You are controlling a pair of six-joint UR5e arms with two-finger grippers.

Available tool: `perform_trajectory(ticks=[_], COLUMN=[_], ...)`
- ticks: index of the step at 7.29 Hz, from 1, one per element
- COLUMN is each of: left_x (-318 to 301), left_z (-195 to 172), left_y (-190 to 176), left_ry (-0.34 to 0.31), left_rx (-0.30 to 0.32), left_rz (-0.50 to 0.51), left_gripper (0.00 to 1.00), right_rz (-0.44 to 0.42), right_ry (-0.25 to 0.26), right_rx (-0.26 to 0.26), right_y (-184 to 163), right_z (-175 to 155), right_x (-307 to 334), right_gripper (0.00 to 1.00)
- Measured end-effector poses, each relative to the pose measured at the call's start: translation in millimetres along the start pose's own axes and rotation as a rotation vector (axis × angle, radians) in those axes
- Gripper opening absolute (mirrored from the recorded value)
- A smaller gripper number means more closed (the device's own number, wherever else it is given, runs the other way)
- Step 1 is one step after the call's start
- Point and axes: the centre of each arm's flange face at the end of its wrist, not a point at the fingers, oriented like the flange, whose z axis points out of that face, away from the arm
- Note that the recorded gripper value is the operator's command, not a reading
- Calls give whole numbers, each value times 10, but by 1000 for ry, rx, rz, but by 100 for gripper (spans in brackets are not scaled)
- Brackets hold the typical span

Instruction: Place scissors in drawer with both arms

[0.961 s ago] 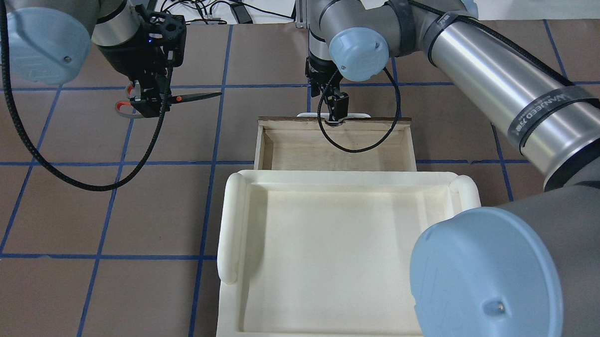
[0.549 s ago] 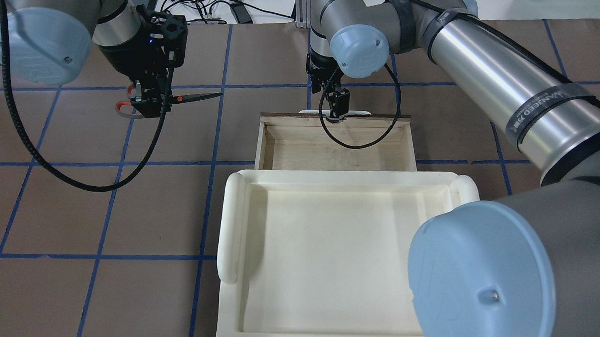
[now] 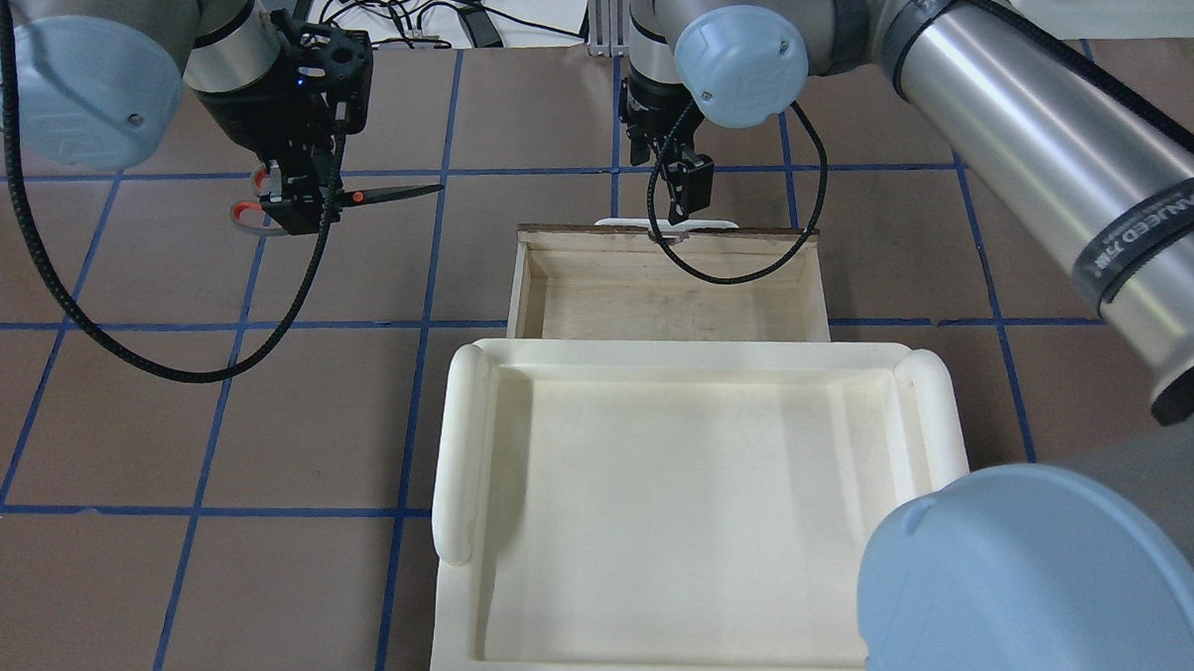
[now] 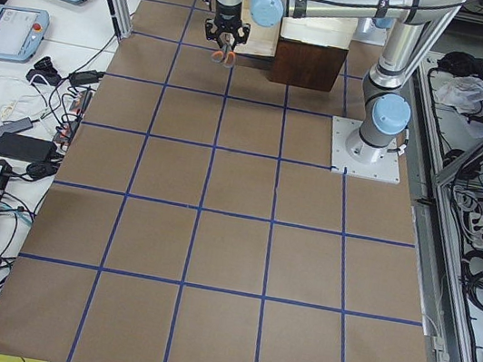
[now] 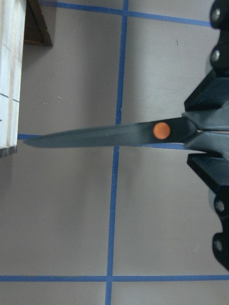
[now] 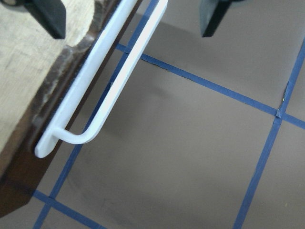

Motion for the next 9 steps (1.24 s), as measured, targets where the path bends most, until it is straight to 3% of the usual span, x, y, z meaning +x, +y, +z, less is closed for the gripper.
perform_trajectory(ticks=[1, 3, 5, 7, 9], left_x=[10, 101, 228, 321, 344], left_z=[-6, -18, -25, 127, 431], left_y=[-46, -389, -928, -1580, -2167], left_ry=[-1, 28, 80, 118, 156], left_rx=[14, 22, 38, 60, 61], left_rz=[1, 31, 72, 79, 43], left_gripper=[0, 0, 1, 2, 5], right_rz=[-72, -303, -592, -904, -1068], right_ry=[-9, -20, -18, -27, -27], right_rx=[21, 62, 85, 122, 140], right_y=[-28, -259, -461, -722, -941], right_z=[-282, -813, -1245, -1532, -1584], right_x=[156, 510, 897, 1217, 1373], right_gripper=[100, 100, 100, 100, 100])
